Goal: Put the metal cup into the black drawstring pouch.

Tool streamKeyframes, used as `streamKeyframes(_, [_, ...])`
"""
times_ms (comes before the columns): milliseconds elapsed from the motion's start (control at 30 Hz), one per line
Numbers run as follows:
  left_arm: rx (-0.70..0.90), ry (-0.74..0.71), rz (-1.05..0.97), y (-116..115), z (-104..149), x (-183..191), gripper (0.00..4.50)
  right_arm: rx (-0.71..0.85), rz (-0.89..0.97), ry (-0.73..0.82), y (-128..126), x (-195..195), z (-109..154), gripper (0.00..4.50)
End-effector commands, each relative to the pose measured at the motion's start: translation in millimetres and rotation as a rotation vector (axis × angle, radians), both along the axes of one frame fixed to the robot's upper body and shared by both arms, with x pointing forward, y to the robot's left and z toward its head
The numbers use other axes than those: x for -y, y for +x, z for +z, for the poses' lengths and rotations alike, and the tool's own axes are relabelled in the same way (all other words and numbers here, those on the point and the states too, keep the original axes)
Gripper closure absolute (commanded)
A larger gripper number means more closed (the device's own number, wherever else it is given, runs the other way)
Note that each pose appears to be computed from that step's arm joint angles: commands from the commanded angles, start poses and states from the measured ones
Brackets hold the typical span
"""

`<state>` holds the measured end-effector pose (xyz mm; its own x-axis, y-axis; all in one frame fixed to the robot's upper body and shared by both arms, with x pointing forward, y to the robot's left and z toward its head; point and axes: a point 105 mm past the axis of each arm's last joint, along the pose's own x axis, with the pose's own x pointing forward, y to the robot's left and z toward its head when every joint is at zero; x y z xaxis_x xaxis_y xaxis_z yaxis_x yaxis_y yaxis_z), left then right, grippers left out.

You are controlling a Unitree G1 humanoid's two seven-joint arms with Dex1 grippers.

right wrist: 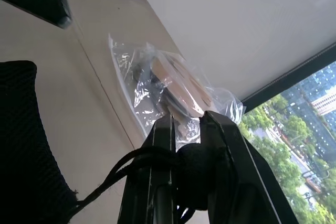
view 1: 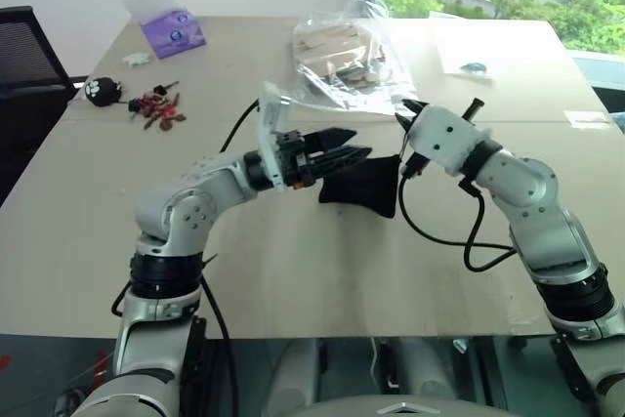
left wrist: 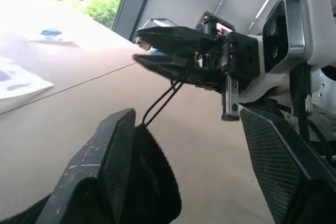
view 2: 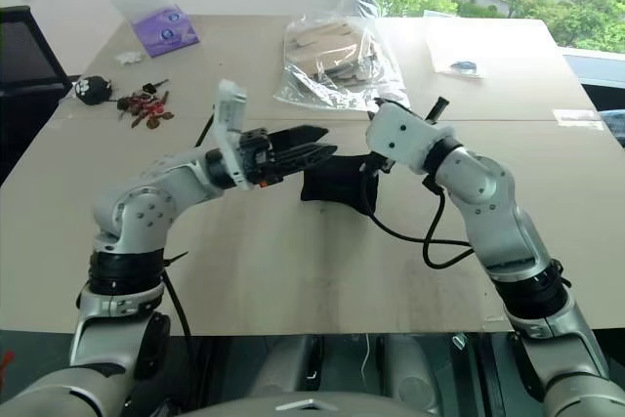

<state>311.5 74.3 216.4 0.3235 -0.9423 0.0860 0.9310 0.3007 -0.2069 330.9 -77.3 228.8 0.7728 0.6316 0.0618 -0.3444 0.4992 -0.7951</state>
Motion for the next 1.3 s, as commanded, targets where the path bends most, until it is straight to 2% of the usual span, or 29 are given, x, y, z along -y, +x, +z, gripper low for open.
streamKeyframes(33, [0.025,0.053,0.020,3.5,-9.5,-0.5,1.25,0.037,0.046,0.011,-7.0,-9.8,8.0,4.32])
streamKeyframes(333, [0.059,0.036,0.003,-1.0,-12.6,26.3,1.25,0.073,0.071,0.030,-12.0,-14.8,22.0,4.32])
streamKeyframes(633, [0.144,0.016,-0.001,4.9,-8.1,52.6,1.25,0.114,0.098,0.034,-18.6,-21.4,36.4,4.32])
streamKeyframes(1300, [0.133,-0.042,0.053,15.7,-11.4,49.4,1.25,0.128,0.046,0.062,-14.7,-11.5,44.3,4.32])
